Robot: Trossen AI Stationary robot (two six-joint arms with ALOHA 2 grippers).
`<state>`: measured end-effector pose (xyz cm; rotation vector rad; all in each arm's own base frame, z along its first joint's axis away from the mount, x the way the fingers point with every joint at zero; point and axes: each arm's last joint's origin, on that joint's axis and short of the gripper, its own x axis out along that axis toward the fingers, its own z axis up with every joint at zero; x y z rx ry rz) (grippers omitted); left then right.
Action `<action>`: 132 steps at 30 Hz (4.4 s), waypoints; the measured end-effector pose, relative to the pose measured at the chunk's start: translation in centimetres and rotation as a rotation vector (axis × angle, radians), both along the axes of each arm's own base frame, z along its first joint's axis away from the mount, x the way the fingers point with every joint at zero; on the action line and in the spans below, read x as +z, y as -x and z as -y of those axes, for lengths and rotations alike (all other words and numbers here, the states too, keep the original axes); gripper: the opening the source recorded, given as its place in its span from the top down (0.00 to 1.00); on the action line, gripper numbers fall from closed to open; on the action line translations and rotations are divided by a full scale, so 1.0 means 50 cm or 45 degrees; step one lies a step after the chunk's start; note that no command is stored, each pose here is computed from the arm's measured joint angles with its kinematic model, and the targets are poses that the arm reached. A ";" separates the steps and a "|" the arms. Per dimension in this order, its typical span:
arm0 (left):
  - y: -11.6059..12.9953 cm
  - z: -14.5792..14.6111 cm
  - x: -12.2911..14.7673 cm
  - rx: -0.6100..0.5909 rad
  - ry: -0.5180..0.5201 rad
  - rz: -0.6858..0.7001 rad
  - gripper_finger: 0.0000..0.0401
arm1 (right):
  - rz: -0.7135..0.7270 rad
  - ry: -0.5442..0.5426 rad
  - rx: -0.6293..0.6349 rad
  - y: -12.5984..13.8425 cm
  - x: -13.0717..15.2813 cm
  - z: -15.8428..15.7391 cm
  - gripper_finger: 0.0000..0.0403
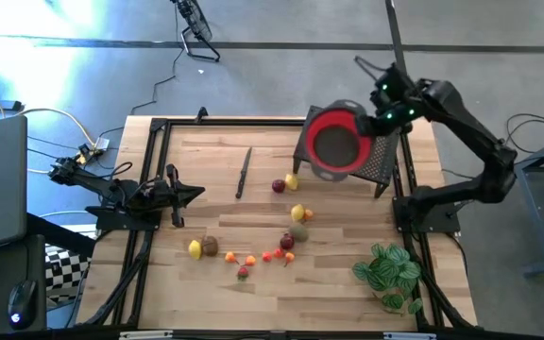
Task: Pick & Place Fruit
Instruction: Put the red strainer bowl on the shelf, then put the brown kiwi into the red strainer bowl on the shelf
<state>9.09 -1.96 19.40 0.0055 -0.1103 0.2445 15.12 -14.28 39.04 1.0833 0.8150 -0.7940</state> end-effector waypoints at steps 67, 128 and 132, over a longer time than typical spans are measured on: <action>0.000 0.000 0.000 0.000 0.001 0.000 1.00 | 0.028 -0.163 -0.048 0.045 -0.187 0.271 0.99; 0.000 0.000 0.000 0.000 0.000 -0.001 1.00 | 0.225 0.584 0.091 0.155 0.047 0.009 0.83; 0.000 0.000 0.000 0.000 0.000 0.000 1.00 | 0.204 0.574 0.119 0.173 0.047 -0.035 0.93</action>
